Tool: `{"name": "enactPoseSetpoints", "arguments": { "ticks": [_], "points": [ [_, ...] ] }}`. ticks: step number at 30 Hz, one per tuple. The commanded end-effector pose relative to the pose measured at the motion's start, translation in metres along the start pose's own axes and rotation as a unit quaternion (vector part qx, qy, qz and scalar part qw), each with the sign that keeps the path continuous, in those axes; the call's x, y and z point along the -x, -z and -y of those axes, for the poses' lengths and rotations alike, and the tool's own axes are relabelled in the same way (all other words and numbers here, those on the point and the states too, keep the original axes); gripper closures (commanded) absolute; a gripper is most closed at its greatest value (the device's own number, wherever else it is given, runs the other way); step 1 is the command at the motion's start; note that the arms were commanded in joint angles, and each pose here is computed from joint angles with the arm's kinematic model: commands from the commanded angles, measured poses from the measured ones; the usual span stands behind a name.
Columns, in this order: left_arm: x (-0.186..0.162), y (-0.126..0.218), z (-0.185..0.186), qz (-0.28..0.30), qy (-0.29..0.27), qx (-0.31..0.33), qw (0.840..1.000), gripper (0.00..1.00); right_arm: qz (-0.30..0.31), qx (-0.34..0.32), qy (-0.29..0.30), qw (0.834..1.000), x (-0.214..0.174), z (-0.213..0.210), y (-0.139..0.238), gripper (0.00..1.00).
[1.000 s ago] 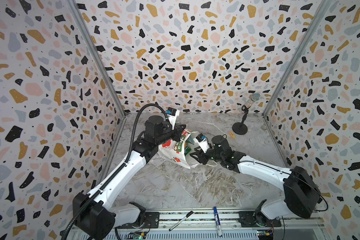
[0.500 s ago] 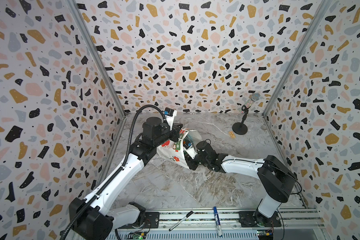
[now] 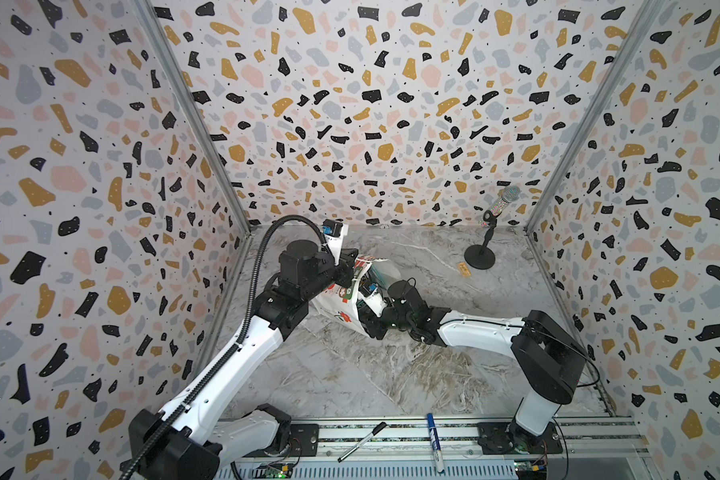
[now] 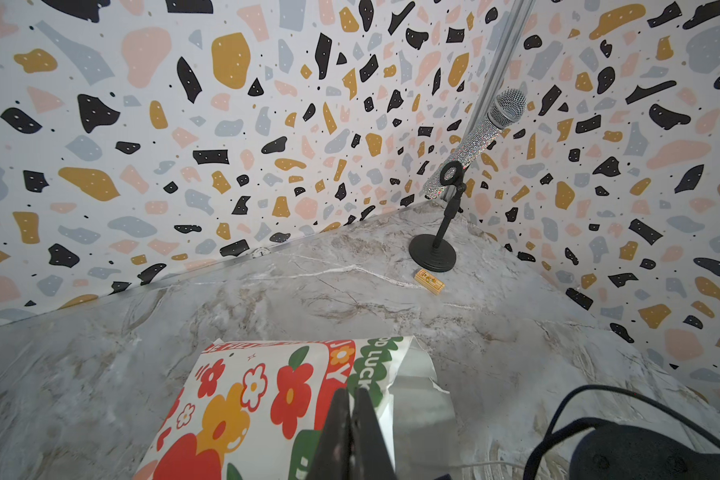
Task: Take the snacks out of the paper bag
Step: 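Insert the right gripper into the bag opening toward the snack packets, then close the right gripper on the green SAVORIA packet inside the bag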
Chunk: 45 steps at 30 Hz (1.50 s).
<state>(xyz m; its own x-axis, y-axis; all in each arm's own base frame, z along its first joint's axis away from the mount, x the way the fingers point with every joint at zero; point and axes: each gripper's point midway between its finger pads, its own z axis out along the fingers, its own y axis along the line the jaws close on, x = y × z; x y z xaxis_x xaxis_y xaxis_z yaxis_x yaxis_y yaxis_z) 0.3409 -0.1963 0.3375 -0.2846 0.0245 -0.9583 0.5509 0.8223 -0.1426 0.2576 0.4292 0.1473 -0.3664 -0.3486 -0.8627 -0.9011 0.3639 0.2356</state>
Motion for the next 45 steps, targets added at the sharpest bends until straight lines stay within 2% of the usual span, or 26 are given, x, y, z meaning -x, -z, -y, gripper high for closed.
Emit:
{"name": "enactPoseSetpoints", "arguments": {
  "ticks": [1,3,5,10,21,35,45],
  "points": [
    [0.007,0.007,0.000,0.019,-0.017,0.004,1.000,1.00,0.036,-0.057,0.005,0.998,0.028,0.015,0.008,0.52],
    [0.005,0.008,0.000,0.017,-0.019,0.004,1.000,1.00,0.044,-0.131,-0.001,0.990,0.033,0.041,0.017,0.52],
    [0.003,0.009,0.000,0.017,-0.020,0.004,1.000,1.00,0.042,-0.175,-0.007,0.984,0.036,0.061,0.024,0.52],
    [0.003,0.010,0.002,0.021,-0.022,-0.001,1.000,1.00,0.041,-0.230,-0.025,0.972,0.037,0.095,0.036,0.55],
    [0.003,0.010,0.003,0.020,-0.022,-0.003,1.000,1.00,0.022,-0.242,-0.025,0.970,0.032,0.116,0.025,0.70],
    [0.001,0.009,0.004,0.017,-0.020,-0.007,1.000,1.00,0.028,-0.246,-0.021,0.969,0.035,0.124,0.009,0.77],
    [0.001,0.008,0.004,0.017,-0.019,-0.009,1.000,1.00,0.038,-0.254,-0.015,0.966,0.038,0.132,0.000,0.76]
  ]
}}
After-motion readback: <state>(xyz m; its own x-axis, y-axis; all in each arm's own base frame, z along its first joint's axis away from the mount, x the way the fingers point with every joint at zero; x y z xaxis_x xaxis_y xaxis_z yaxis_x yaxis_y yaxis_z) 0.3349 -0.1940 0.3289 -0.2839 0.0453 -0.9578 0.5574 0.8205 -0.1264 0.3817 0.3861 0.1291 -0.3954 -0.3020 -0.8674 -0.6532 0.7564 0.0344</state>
